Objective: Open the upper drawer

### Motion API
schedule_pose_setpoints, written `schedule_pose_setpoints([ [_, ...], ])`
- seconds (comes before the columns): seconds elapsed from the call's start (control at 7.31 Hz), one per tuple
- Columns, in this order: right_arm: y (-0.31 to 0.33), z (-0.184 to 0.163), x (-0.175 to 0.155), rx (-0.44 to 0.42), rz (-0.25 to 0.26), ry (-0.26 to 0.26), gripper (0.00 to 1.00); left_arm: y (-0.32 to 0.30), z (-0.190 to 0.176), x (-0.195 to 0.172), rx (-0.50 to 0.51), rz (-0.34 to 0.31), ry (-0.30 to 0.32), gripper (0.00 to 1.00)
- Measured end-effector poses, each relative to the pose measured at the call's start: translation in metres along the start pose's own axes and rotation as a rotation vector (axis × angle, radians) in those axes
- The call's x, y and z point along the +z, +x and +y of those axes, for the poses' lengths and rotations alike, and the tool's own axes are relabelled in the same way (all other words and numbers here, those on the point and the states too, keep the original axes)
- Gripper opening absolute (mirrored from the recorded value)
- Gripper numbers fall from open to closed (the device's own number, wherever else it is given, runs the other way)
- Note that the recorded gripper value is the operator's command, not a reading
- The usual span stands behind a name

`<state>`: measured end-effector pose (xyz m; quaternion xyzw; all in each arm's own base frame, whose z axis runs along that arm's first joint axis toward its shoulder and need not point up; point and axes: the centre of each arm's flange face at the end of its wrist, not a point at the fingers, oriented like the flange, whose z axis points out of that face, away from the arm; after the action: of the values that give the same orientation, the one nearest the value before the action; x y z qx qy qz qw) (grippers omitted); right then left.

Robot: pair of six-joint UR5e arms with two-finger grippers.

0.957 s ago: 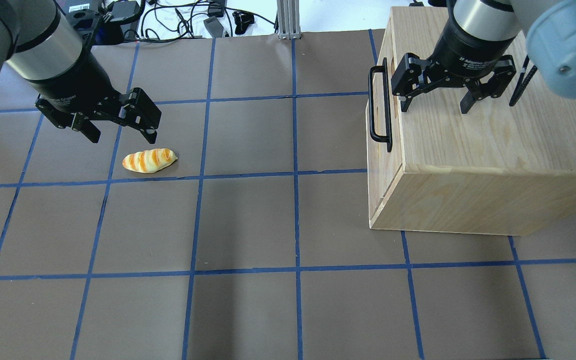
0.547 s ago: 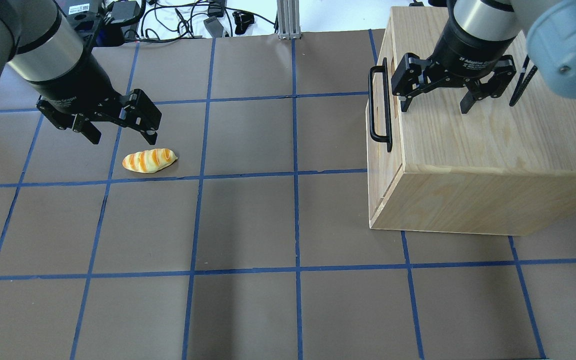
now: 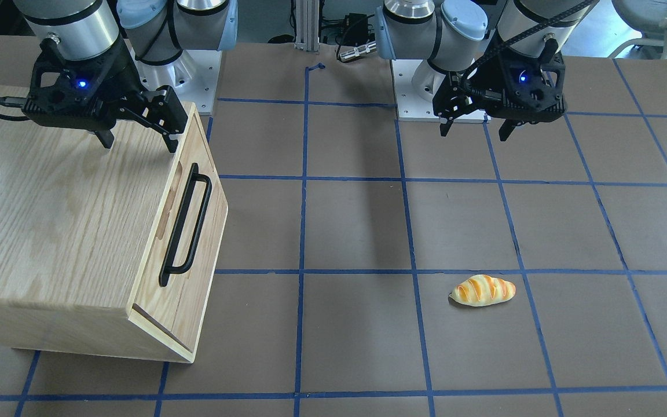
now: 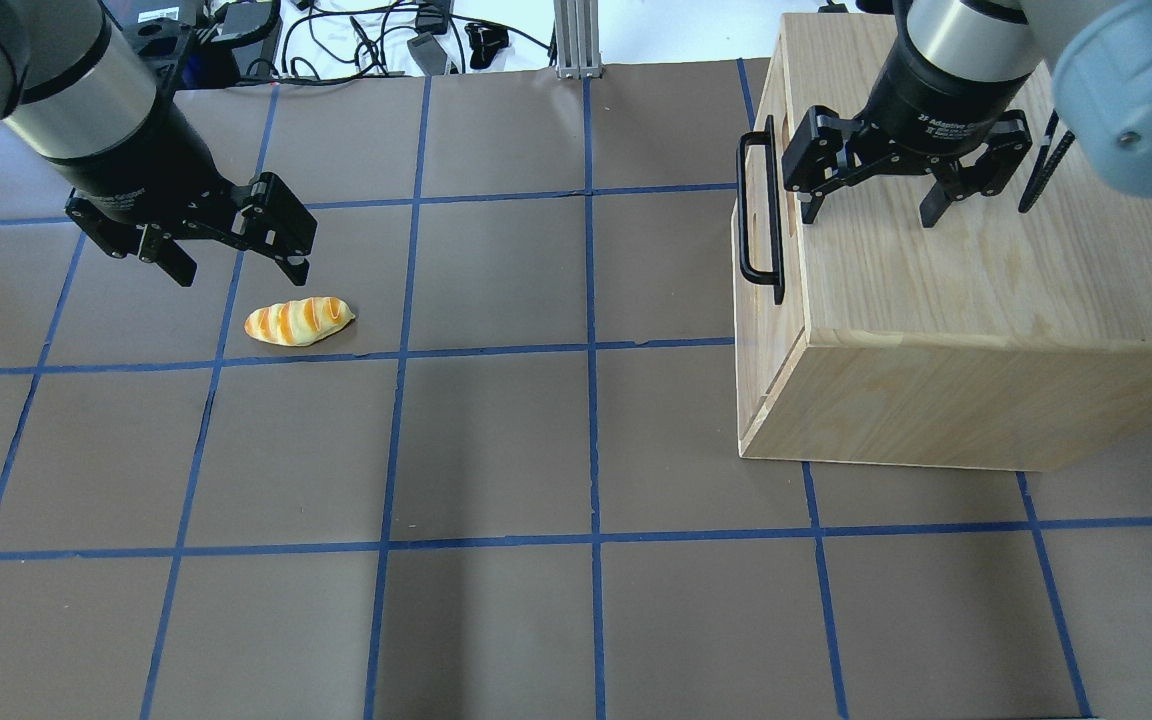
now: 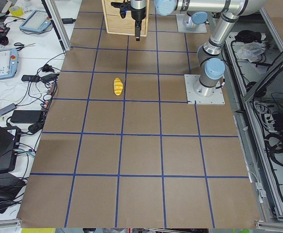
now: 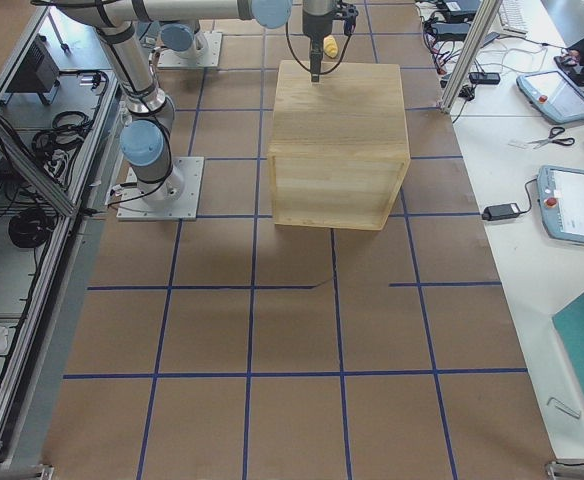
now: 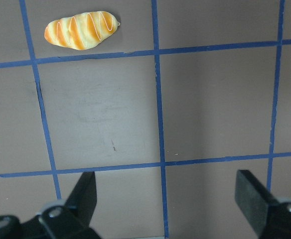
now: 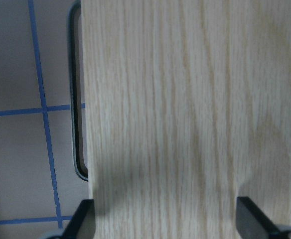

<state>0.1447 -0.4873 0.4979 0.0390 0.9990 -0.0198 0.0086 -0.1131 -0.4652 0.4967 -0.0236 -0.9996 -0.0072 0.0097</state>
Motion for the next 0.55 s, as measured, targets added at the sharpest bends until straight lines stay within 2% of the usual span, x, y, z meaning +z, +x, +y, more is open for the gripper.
schedule_pose_setpoints([
  [0.55,0.000,0.000,0.000,0.000,0.000,0.000,1.00,-0.020,-0.010,0.004,-0.055,0.026,-0.005,1.00],
])
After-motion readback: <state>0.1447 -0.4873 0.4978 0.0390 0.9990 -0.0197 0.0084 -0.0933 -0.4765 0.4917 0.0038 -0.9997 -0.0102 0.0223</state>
